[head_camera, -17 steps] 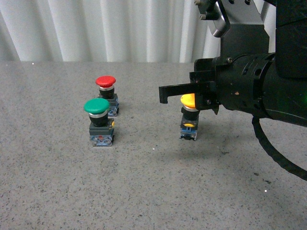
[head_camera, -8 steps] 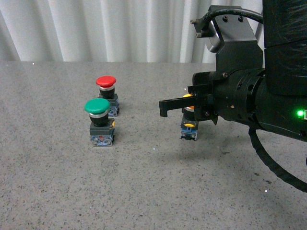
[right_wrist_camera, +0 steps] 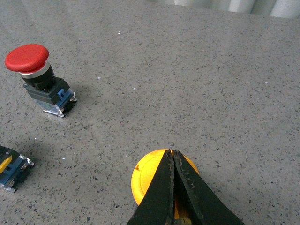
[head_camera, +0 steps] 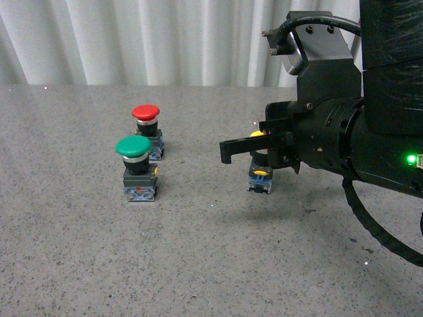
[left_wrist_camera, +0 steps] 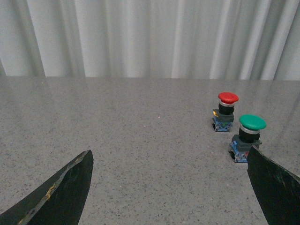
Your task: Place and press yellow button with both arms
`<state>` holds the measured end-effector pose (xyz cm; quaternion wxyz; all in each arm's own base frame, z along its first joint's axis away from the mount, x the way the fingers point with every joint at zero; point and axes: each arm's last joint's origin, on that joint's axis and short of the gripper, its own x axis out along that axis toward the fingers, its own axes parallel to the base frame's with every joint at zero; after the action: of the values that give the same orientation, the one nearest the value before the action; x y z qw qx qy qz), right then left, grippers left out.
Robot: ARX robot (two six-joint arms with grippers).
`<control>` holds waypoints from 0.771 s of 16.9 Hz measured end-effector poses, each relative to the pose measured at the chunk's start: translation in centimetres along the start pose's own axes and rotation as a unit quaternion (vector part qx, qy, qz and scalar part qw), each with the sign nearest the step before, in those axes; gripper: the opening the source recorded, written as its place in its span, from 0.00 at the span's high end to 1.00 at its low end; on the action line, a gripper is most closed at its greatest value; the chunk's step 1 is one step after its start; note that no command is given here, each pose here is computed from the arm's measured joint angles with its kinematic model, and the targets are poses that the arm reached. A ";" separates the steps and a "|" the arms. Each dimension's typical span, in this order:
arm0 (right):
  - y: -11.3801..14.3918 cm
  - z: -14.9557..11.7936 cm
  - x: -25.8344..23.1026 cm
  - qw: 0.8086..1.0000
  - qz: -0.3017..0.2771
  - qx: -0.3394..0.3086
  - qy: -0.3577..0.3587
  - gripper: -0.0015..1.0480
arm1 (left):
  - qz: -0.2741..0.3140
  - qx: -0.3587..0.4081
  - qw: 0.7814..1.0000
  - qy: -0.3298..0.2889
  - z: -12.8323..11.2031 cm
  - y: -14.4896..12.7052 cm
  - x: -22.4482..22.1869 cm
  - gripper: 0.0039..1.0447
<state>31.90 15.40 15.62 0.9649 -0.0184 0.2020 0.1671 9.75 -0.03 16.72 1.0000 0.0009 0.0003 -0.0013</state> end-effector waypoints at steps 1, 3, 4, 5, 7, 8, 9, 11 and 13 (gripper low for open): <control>0.0 0.0 0.1 1.000 0.000 0.000 0.001 0.98 | 0.000 0.000 1.000 0.000 0.0 0.0 0.0 0.06; 0.1 -0.1 0.3 1.000 0.000 -0.001 0.002 0.98 | 0.000 0.000 1.000 0.000 0.0 0.0 0.0 0.06; 0.1 -0.1 0.3 1.000 0.000 -0.001 0.003 0.98 | 0.000 0.000 1.000 0.000 0.0 0.0 0.0 0.06; 0.2 -0.1 0.3 1.000 0.001 -0.002 0.003 0.98 | 0.000 0.000 1.000 0.000 0.0 0.0 0.0 0.06; 0.2 0.3 0.2 1.000 0.002 0.000 -0.014 0.98 | 0.000 0.000 1.000 0.000 0.0 0.0 0.0 0.06; 0.2 0.6 -0.1 1.000 0.003 0.004 -0.026 0.98 | 0.000 0.000 1.000 0.000 0.0 0.0 0.0 0.06; 0.1 1.0 -0.5 0.999 0.004 0.011 -0.049 0.98 | 0.000 0.000 1.000 0.000 0.0 0.0 0.0 0.06; -0.2 4.7 -2.9 0.986 0.014 0.051 -0.157 0.98 | 0.000 0.000 1.000 0.000 0.0 0.0 0.0 0.06; -0.2 8.2 -6.7 0.966 0.031 0.092 -0.240 0.98 | 0.000 0.000 1.000 0.000 0.0 0.0 0.0 0.06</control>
<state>29.40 13.93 25.82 0.9769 0.1176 -0.0205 0.1773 9.75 -0.03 16.72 1.0000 0.0009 0.0003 -0.0013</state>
